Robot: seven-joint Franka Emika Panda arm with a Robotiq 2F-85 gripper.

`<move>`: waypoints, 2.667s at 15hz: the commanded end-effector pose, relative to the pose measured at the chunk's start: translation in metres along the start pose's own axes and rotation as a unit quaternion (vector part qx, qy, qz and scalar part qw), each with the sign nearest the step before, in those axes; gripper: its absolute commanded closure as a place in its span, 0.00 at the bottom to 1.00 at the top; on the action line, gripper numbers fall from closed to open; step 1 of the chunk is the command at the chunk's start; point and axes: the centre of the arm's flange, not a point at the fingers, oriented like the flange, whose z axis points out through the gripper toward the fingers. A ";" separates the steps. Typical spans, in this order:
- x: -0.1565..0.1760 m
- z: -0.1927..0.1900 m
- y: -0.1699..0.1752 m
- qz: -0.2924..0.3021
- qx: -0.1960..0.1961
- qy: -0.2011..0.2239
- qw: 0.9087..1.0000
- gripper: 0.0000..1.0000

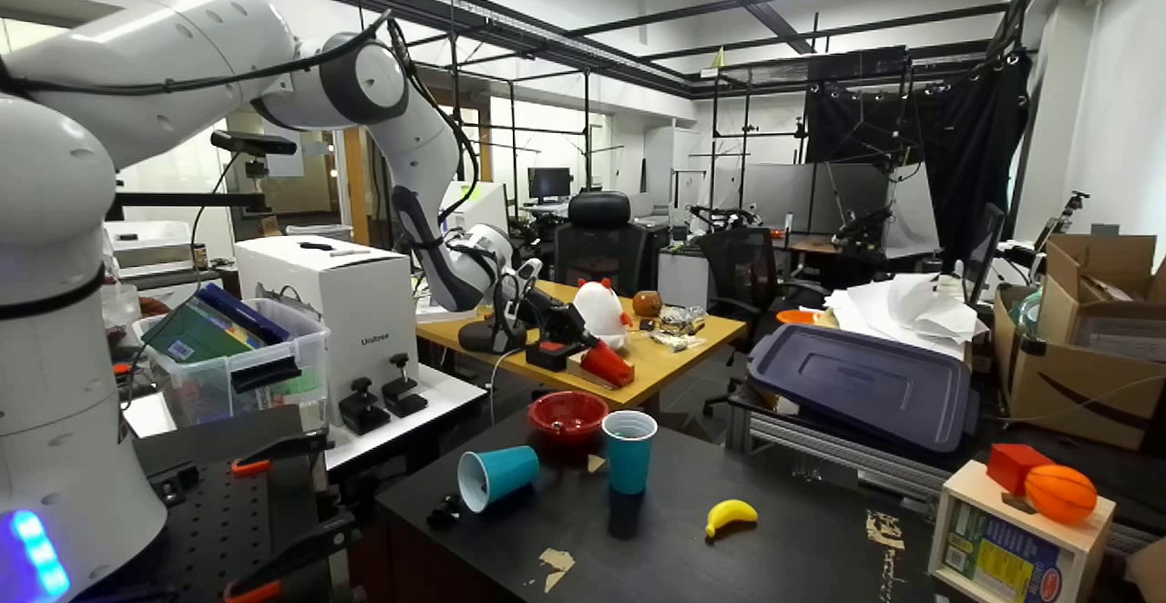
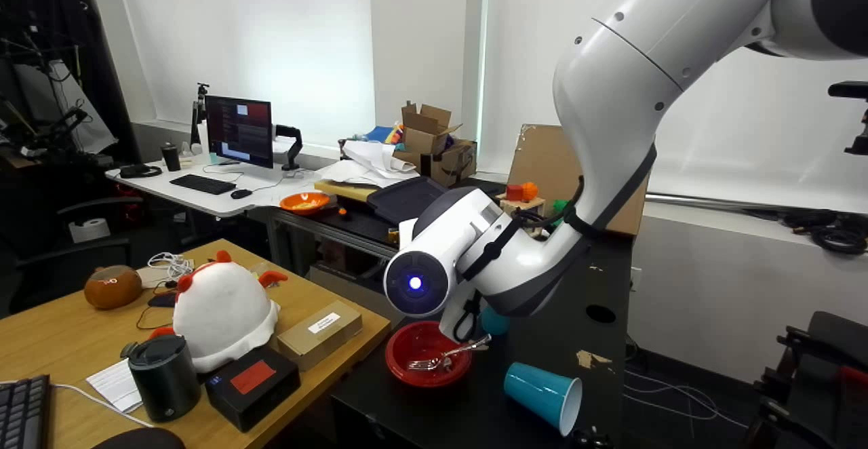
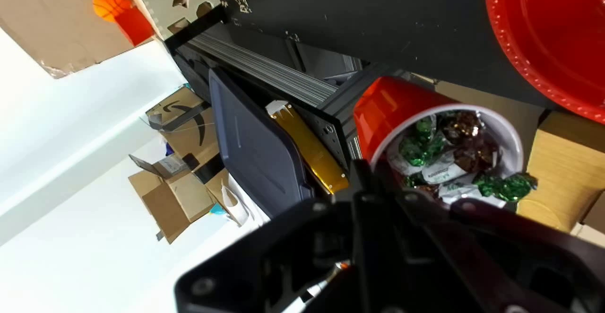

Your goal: Pour the things in the red cup into the red bowl

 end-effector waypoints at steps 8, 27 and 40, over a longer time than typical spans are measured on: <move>-0.025 -0.030 -0.007 -0.035 -0.019 0.016 0.999 0.99; -0.068 -0.031 -0.041 -0.117 -0.078 0.054 0.989 0.99; -0.019 -0.006 -0.046 -0.061 -0.090 0.049 0.993 0.99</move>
